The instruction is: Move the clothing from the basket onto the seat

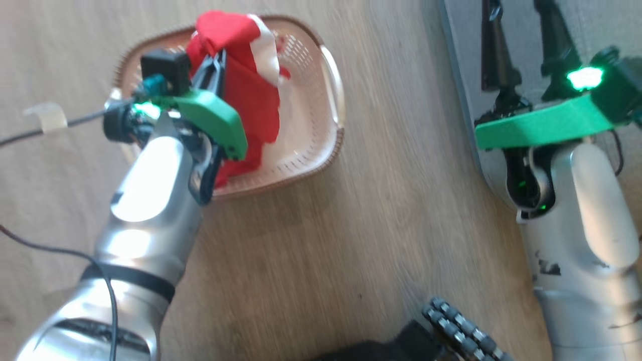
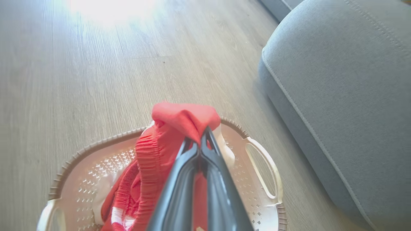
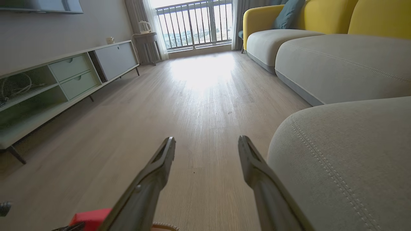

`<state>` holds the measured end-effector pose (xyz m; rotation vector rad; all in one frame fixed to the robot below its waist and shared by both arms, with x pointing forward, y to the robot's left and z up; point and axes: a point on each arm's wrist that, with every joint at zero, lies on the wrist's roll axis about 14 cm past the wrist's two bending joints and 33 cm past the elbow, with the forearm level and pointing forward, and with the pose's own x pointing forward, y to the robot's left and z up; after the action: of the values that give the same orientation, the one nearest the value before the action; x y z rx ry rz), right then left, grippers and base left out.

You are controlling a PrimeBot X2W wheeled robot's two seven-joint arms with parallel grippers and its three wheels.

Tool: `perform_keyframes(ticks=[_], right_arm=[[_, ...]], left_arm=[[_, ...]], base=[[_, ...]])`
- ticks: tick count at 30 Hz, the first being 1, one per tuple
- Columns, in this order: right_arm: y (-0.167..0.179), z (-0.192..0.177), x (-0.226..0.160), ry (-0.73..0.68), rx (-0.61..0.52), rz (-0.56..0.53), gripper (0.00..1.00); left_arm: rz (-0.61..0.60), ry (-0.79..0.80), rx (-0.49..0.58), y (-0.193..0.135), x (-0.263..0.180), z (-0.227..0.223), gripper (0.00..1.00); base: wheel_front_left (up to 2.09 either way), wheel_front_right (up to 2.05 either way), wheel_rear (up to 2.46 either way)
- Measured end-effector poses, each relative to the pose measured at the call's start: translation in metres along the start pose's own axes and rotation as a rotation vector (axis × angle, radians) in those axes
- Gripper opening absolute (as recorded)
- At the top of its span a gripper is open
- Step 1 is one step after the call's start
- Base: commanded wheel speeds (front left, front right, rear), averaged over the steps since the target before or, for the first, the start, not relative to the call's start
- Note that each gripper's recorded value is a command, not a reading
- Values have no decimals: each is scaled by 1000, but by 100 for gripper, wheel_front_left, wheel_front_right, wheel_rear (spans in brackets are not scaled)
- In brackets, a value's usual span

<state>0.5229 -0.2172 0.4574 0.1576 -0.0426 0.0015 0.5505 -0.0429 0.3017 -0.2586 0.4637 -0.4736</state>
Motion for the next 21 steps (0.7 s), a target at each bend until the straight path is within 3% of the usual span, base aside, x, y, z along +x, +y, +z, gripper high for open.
perform_keyframes(ticks=[21], right_arm=[[49,53,-75,-42,36,108,100]], left_arm=[[52,-380,103,-31,-148,143,0]], base=[[0,0,0]])
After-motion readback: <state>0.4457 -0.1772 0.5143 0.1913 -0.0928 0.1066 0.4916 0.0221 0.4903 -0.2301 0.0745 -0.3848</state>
